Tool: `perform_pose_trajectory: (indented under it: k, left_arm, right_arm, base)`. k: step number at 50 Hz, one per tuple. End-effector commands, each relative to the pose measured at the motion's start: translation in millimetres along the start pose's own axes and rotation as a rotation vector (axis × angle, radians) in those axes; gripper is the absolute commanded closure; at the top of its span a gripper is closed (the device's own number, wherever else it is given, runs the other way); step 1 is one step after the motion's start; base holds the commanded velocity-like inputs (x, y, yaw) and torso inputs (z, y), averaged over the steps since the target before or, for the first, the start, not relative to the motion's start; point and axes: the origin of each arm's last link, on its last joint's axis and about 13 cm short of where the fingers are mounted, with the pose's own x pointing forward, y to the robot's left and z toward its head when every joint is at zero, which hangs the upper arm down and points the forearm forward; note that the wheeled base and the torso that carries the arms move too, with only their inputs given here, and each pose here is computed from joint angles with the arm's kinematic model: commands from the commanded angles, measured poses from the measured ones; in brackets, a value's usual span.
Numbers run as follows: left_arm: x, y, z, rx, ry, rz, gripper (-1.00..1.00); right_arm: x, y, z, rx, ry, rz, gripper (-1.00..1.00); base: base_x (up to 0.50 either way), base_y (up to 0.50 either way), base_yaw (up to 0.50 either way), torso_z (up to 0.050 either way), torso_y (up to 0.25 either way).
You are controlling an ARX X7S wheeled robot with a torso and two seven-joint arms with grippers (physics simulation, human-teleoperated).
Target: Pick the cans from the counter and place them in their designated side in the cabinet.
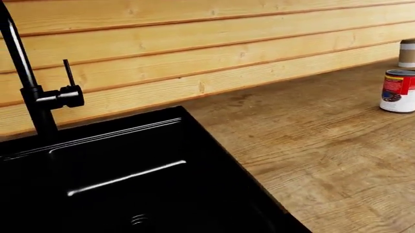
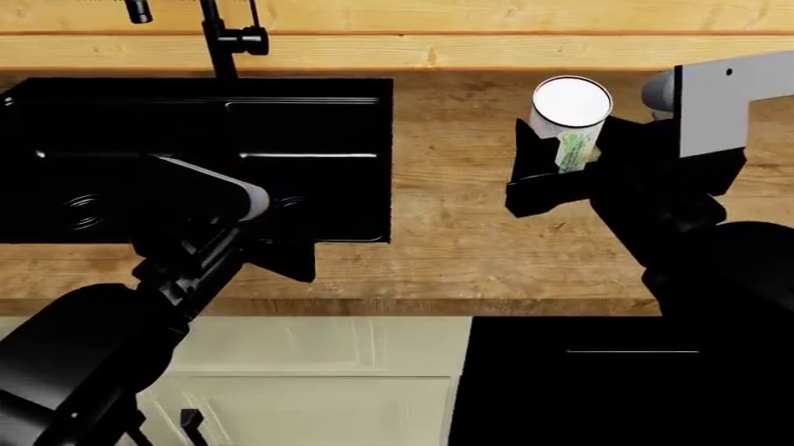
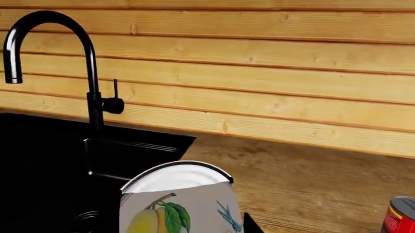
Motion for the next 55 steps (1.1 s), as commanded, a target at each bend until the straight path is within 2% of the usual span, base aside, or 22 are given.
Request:
perform_pose_trajectory:
  k: [1,29,43,47,55]
  left_arm:
    - [-1,0.2,1,-0.01,0.0,-0.005,-1.0]
    - [3,2.3,-2,-0.013,0.001,0.006,-1.0]
    - [6,4.2,-1,0.018,-0.064,0.048,-1.0]
    - [9,5.8,1,0.02,-0.085,0.079,-1.0]
    - [11,7.9,2,0.056,-0.096,0.119,-1.0]
  right_arm:
    - [-1,-0.7,3,-0.003,-0.025,-0.004,1.0]
    - [5,1.2,3,0.009,-0.047,0.016,1.0]
    - [8,9.4,19,-0.097,-0.067,0.003,1.0]
    - [7,11.4,27,-0.106,-0.084,0.001,1.0]
    - [11,11.8,47,-0.077,-0.036,-0.038,1.0]
  base:
    - [0.0,0.5,0.0,0.0,0.0]
    - [0.0,0.5,0.0,0.0,0.0]
    - [0.0,0.0,0.0,0.0,0.001]
    - [0.0,0.0,0.0,0.042,0.0]
    - [0.0,0.0,0.0,0.05,0.0]
